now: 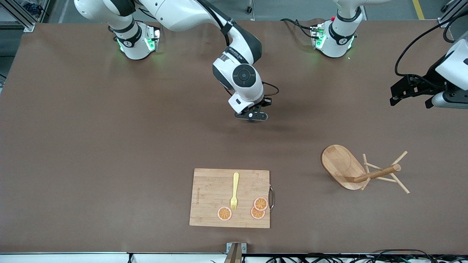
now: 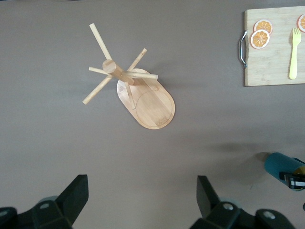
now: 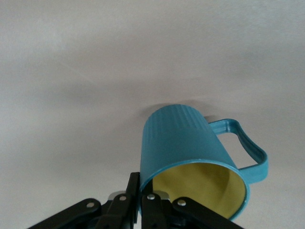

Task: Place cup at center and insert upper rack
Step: 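Carry the teal mug with the right gripper toward the table middle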

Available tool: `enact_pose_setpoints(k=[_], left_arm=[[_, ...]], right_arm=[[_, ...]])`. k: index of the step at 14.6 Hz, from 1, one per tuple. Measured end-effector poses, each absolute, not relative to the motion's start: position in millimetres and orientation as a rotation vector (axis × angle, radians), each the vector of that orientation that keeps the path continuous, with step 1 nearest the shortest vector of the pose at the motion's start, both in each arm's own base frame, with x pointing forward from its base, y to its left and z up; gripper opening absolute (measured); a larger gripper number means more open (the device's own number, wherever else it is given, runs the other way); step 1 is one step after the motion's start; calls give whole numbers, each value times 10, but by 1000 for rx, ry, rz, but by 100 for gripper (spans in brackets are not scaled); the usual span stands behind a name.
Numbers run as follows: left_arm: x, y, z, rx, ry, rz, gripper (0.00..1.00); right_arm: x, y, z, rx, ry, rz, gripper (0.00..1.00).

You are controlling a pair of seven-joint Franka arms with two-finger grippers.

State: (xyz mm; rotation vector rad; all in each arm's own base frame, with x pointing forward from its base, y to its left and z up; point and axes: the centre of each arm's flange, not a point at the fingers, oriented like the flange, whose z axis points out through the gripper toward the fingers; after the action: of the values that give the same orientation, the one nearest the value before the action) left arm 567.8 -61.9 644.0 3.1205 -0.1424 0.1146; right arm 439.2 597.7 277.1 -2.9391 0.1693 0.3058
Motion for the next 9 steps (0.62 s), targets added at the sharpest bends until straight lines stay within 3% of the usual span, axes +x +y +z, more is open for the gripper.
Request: enact_pose_setpoints(k=[9], left_arm=[[5678,-619,6440,3120,-142,115,100]], right_arm=[[4226,6149,2594,-2950,232,322,5]])
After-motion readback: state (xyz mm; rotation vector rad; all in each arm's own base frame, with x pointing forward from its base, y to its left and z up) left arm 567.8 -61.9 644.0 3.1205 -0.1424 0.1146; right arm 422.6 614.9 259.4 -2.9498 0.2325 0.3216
